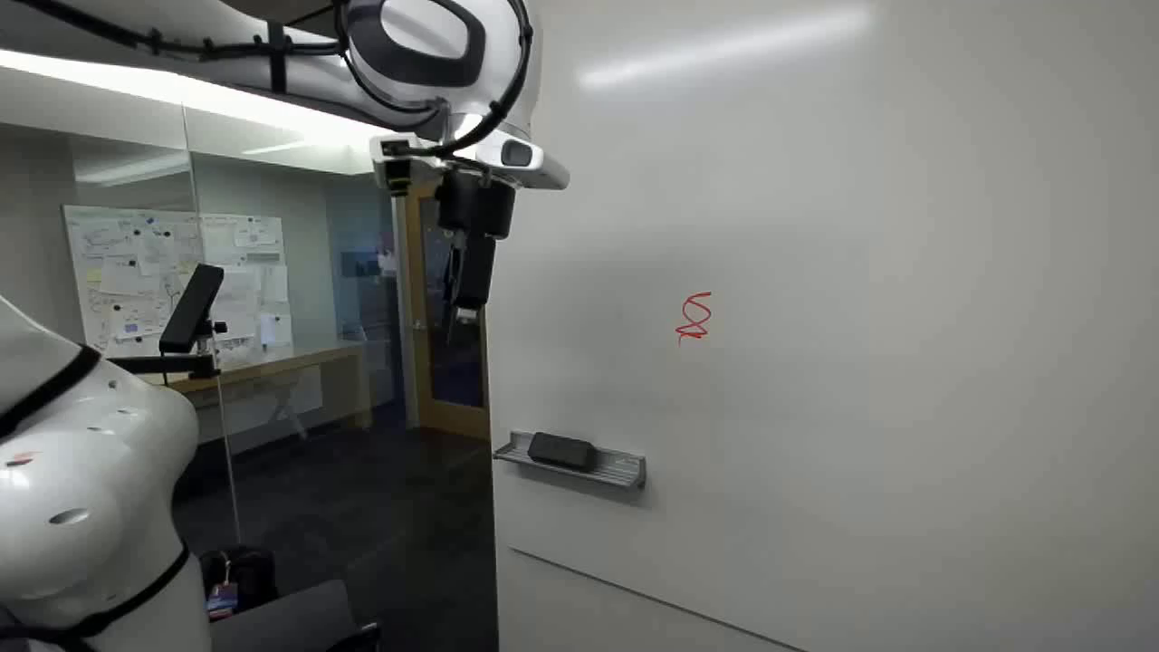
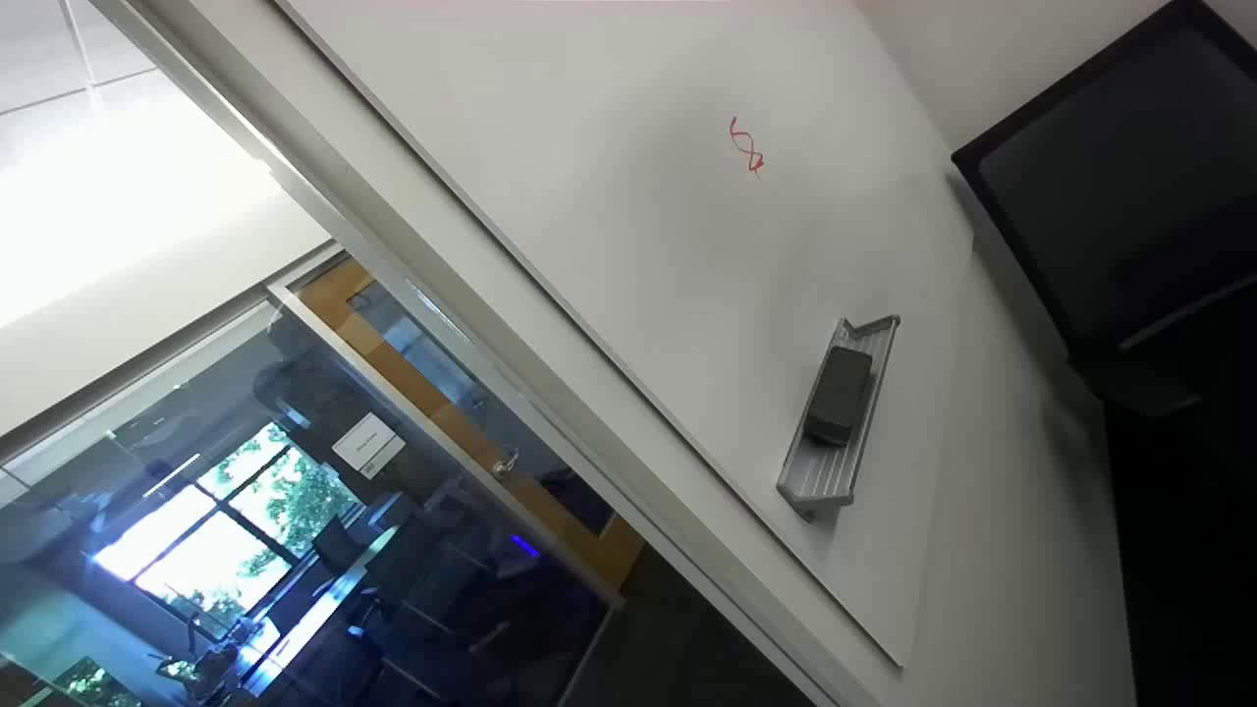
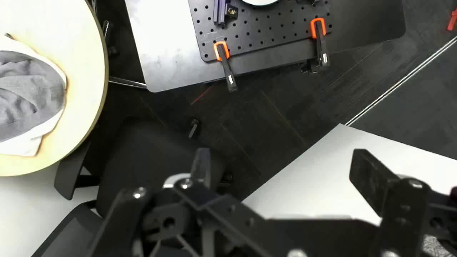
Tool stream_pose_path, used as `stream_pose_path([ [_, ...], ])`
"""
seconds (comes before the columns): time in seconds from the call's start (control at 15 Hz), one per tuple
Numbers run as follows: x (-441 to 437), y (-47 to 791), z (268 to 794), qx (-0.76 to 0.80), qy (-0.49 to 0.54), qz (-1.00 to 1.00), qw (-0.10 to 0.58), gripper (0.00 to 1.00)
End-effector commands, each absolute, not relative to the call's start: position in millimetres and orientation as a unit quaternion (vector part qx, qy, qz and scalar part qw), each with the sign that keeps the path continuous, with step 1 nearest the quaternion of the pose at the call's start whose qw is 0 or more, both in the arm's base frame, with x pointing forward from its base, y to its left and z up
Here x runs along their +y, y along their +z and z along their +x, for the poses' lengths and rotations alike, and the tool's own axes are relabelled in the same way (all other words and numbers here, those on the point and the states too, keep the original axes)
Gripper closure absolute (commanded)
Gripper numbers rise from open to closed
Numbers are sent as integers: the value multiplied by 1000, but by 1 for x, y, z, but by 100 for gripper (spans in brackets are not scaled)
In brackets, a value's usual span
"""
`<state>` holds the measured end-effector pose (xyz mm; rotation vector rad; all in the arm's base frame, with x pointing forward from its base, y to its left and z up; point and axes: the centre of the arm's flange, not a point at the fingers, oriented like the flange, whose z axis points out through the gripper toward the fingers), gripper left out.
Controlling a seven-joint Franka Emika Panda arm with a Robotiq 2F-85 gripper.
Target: Use the duster to wipe the writing on the white board
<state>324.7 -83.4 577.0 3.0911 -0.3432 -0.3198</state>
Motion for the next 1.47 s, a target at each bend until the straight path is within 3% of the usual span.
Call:
stream_pose_path([
  [0.0, -83, 577, 325, -110, -102, 989, 8, 0],
  [0.47, -82, 575, 333, -138, -109, 984, -2, 0],
  [0.87, -39, 539, 367, -290, -94, 949, -80, 0],
  [1.4, 20, 459, 402, -410, 48, 894, -176, 0],
])
